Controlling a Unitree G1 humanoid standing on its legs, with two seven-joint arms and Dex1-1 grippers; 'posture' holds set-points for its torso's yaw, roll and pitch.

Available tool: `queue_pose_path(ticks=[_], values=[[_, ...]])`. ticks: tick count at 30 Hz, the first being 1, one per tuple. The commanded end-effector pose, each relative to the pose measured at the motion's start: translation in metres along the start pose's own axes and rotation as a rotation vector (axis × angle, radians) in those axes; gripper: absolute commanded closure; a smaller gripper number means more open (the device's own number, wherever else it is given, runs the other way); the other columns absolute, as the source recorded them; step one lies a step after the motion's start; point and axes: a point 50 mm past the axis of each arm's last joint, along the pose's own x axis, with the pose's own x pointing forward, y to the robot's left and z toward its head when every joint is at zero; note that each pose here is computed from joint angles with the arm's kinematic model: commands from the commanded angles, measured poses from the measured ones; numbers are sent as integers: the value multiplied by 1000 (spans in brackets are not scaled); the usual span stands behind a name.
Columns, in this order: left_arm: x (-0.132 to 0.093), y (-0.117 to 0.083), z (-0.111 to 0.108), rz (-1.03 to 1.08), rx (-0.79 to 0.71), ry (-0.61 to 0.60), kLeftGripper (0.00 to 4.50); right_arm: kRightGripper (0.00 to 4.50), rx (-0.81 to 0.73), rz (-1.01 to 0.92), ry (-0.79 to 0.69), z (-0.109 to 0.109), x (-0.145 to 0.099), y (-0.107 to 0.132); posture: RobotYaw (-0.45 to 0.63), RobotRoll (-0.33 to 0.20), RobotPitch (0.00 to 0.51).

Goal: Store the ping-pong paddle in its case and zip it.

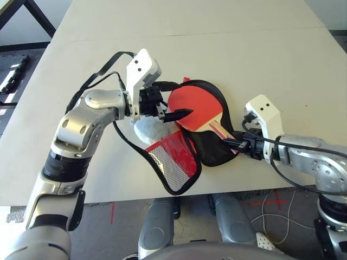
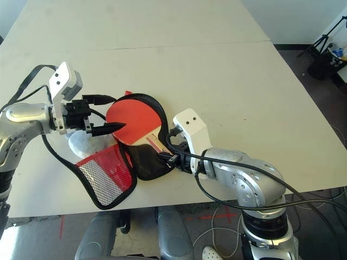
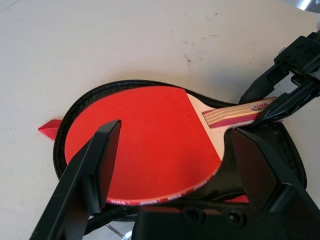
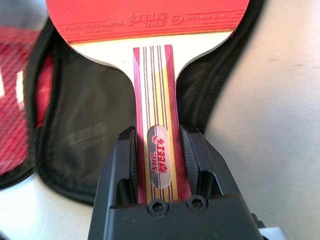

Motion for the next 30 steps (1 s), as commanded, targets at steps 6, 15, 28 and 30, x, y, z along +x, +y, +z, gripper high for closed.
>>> queue_pose_path(ticks=[6,15,28,30], values=[[7,-5,-4,-31,-8,-2,0,3190,14,-54,-31,7,5,8,-75,0,278],[5,-6,-8,-27,-17,6,0,2223,17,15,-38,10,1,17,-62,0,284],[-3,1,-1,17,1,-8,0,36,-177,169,-239,17,-50,-7,-64,0,282],[-11,6,7,35,17,-11,0,36,-194,118,-311,20,-52,-22,-59,0,283]])
